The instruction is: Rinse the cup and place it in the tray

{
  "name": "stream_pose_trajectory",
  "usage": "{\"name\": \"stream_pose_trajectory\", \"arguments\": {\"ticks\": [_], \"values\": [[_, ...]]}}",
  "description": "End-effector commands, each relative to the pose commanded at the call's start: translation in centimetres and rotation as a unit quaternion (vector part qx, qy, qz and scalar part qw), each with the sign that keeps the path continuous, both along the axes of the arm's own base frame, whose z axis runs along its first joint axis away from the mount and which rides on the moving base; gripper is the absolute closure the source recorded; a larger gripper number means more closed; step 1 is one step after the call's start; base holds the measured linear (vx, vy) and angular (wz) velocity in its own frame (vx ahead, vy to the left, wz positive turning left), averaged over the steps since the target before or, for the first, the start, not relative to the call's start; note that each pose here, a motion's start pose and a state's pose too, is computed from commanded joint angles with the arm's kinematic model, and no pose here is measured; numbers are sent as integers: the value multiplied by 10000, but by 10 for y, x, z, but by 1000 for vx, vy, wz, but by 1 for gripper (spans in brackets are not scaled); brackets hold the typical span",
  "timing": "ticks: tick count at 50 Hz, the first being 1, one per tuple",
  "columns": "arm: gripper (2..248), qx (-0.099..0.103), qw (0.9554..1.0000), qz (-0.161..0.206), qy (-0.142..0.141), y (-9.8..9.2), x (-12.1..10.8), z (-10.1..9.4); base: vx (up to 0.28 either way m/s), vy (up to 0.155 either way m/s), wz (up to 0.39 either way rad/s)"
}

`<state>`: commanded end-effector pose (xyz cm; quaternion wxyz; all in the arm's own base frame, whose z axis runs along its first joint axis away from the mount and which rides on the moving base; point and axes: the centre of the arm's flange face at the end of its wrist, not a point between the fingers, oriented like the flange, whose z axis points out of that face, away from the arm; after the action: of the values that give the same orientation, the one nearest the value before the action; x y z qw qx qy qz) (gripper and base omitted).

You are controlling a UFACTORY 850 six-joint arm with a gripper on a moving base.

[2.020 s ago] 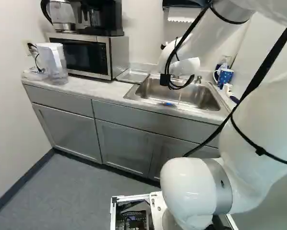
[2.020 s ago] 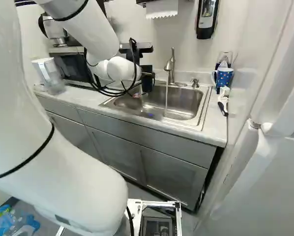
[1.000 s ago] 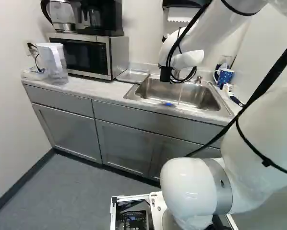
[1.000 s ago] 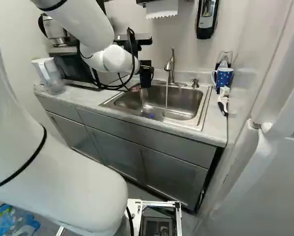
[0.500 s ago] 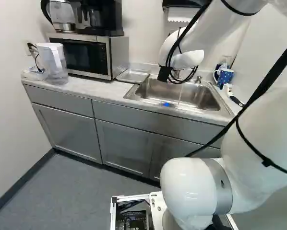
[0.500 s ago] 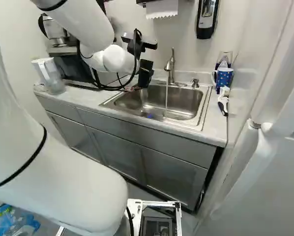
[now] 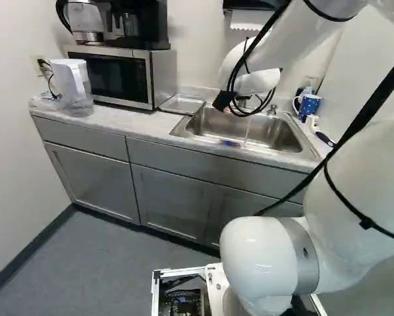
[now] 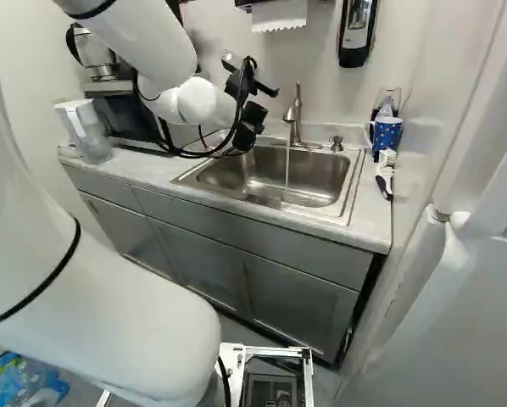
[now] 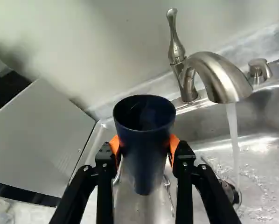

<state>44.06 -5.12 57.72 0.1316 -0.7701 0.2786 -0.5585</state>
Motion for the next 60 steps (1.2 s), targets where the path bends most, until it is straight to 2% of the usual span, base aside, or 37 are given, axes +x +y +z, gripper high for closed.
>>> {"name": "stream_pose_trajectory", "arguments": {"ticks": [15,30,45,60], "values": [[129,735,9969,-269,-85,0,0,0,0,0,0],[129,1465,9876,-536,-170,0,0,0,0,0,0],[129,2187,9722,-800,-254,0,0,0,0,0,0],[129,2896,9507,-1059,-337,0,0,0,0,0,0]]}}
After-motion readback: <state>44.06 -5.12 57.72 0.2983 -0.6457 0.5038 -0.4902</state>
